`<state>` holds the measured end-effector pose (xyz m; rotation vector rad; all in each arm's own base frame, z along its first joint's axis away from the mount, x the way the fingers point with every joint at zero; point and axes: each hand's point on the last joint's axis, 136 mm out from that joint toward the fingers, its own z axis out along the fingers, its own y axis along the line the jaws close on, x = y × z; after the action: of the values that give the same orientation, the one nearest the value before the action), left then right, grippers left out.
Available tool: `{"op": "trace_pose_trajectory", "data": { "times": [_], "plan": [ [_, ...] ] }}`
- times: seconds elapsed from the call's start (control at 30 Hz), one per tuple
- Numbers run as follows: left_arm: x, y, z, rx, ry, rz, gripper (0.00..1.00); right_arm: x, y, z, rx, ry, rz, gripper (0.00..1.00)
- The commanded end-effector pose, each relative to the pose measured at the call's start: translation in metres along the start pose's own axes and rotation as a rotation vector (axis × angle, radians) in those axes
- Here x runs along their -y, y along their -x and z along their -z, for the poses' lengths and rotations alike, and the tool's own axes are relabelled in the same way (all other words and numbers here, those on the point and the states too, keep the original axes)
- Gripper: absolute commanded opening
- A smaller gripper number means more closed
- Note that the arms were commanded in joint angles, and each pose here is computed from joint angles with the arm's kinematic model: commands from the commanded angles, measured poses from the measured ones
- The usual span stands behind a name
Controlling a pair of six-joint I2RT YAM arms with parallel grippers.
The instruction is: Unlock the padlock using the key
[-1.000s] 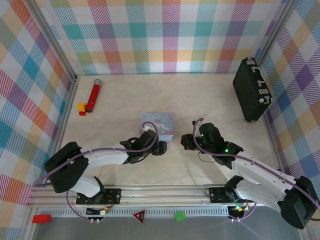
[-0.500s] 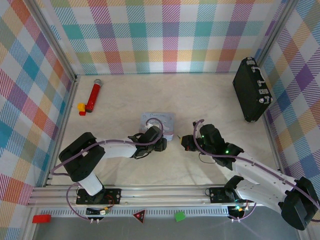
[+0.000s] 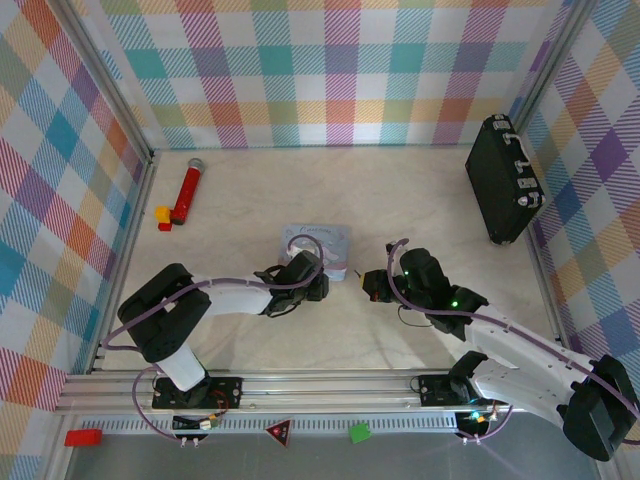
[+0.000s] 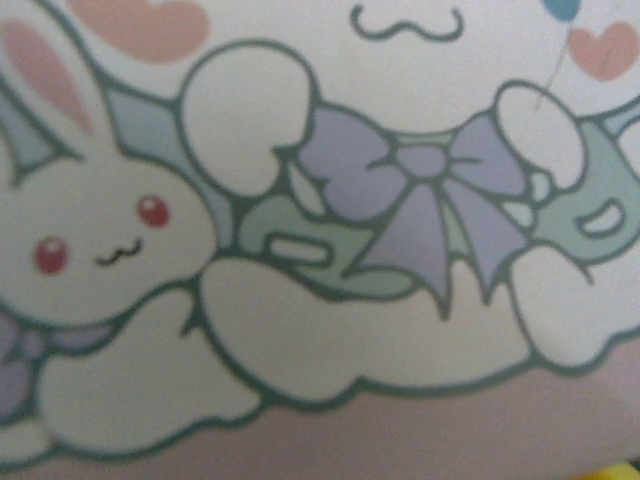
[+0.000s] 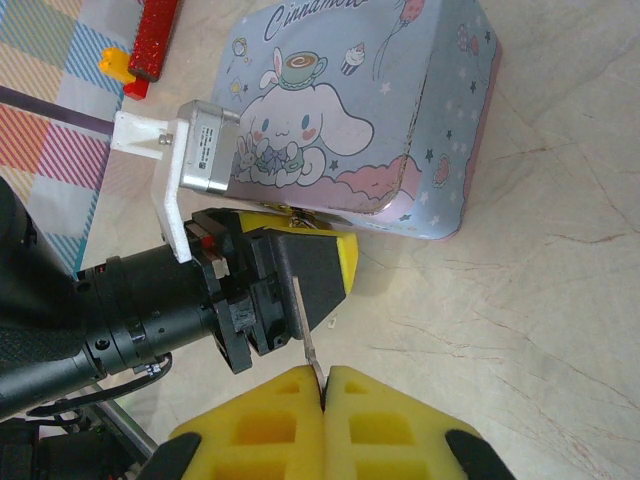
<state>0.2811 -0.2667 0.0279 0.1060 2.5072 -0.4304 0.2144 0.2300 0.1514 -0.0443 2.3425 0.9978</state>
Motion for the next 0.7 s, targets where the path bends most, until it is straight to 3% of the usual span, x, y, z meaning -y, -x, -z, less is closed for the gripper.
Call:
{"op": "trace_pose_trajectory", "data": {
  "times": [0.0, 0.3, 0.67],
  "plan": [
    [0.004, 0.000, 0.003, 0.010, -0.049, 0.032, 0.49, -0.006, 0.007, 0.000, 0.016, 0.020, -0.010, 0.00],
    [0.008, -0.003, 0.007, 0.009, -0.093, 0.047, 0.39, -0.004, 0.006, -0.002, 0.008, 0.009, -0.011, 0.00],
    [0.005, -0.002, 0.022, 0.052, -0.028, 0.049, 0.27, -0.004, 0.005, -0.008, -0.001, 0.011, -0.023, 0.00]
  ]
}}
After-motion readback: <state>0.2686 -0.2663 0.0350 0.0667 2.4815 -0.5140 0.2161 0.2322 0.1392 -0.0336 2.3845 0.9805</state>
